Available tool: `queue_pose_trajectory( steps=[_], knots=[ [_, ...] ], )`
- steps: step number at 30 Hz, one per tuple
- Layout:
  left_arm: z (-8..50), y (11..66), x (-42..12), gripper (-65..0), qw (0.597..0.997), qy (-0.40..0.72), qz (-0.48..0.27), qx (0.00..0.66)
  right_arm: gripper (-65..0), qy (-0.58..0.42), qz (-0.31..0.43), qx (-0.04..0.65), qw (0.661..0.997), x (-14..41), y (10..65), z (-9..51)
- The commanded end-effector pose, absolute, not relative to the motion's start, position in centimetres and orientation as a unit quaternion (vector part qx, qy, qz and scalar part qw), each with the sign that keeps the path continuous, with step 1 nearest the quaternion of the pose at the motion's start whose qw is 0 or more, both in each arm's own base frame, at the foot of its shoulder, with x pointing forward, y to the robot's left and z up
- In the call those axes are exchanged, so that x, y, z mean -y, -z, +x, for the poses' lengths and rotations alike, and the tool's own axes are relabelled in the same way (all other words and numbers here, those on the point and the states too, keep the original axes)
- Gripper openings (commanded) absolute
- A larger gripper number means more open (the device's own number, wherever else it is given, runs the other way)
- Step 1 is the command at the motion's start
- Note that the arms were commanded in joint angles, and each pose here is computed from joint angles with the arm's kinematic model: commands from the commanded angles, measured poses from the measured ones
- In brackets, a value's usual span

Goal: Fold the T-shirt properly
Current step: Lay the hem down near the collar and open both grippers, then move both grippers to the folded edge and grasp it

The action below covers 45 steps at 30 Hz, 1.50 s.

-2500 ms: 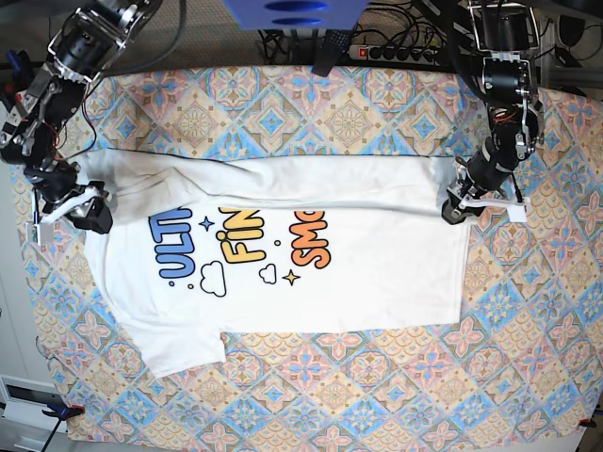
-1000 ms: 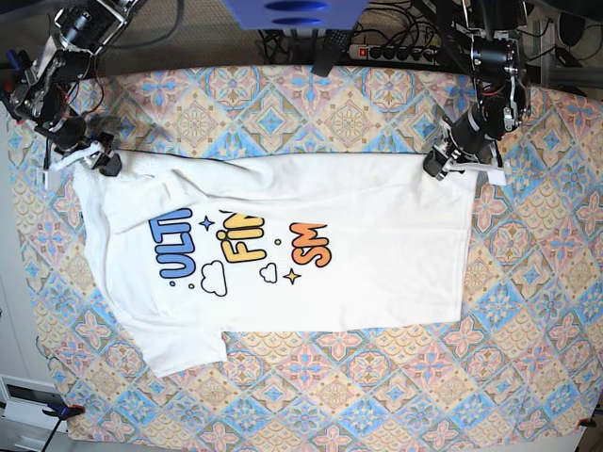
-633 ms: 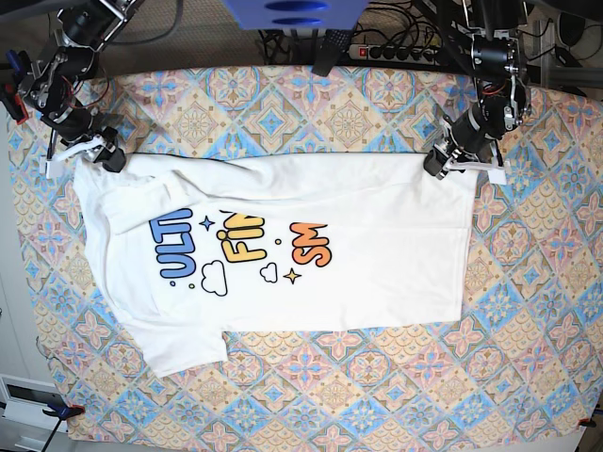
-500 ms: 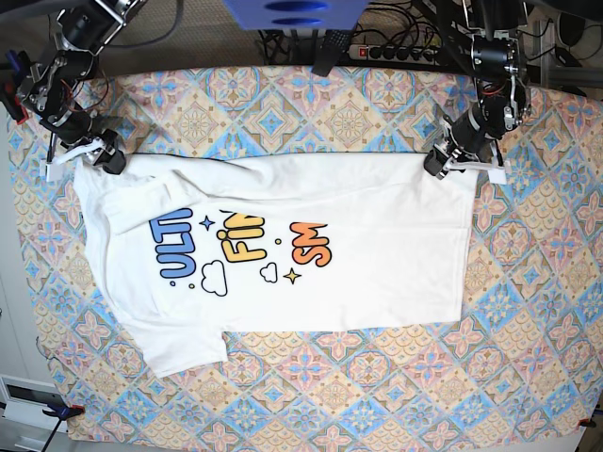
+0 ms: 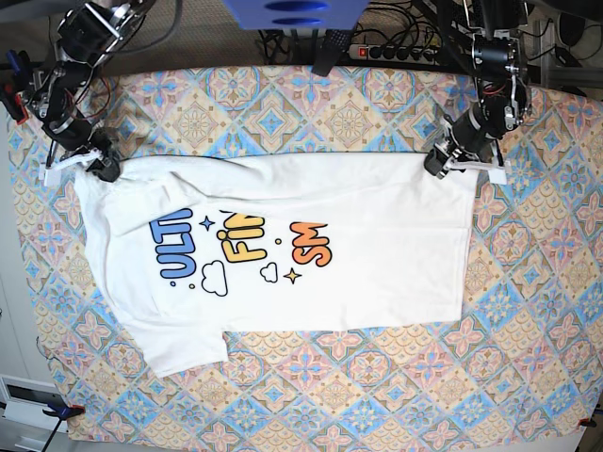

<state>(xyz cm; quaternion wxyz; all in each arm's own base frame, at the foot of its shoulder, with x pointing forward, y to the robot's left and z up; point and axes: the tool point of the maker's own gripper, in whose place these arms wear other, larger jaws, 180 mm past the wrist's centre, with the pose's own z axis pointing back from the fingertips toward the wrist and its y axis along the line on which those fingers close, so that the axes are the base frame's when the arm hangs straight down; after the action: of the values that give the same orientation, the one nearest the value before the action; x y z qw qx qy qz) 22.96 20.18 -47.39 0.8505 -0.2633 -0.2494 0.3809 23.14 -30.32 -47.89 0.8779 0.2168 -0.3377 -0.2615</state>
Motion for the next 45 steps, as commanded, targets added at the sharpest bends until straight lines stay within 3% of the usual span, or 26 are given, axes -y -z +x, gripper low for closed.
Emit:
queue_pose_trajectory(
  steps=[1,3,17,27,35,37,42,45],
  knots=[
    [23.5,46.7,-21.1,-65.0,0.851,-0.375,-0.258,0.263,-59.5,0.254,0.210,0.338,0.881,30.8,47.5,23.4],
    [23.1,46.8,-21.3,-65.0,0.852,-0.375,-0.255,0.261,-65.0,0.252,0.206,0.337,0.883,31.2,47.4,23.3],
    [17.6,45.5,-21.7,-65.0,0.881,-0.334,-0.229,0.246,-64.5,0.176,0.119,0.315,0.925,34.7,45.1,16.0],
    [13.6,44.8,-20.9,-65.0,0.893,-0.321,-0.222,0.225,-64.5,0.195,0.136,0.302,0.923,34.2,44.6,10.9],
    [13.1,44.8,-20.4,-64.8,0.895,-0.317,-0.224,0.220,-62.1,0.195,0.135,0.300,0.924,34.2,44.6,10.7],
    [12.7,44.9,-19.8,-61.5,0.899,-0.312,-0.232,0.202,-56.4,0.195,0.134,0.298,0.925,34.2,44.7,10.5],
    [12.3,44.3,-19.5,-44.0,0.903,-0.304,-0.242,0.185,-39.4,0.217,0.112,0.311,0.918,36.2,43.8,9.8],
    [11.8,44.3,-19.4,-35.9,0.904,-0.304,-0.241,0.180,-36.9,0.233,0.099,0.308,0.917,37.4,43.4,8.9]
  ],
)
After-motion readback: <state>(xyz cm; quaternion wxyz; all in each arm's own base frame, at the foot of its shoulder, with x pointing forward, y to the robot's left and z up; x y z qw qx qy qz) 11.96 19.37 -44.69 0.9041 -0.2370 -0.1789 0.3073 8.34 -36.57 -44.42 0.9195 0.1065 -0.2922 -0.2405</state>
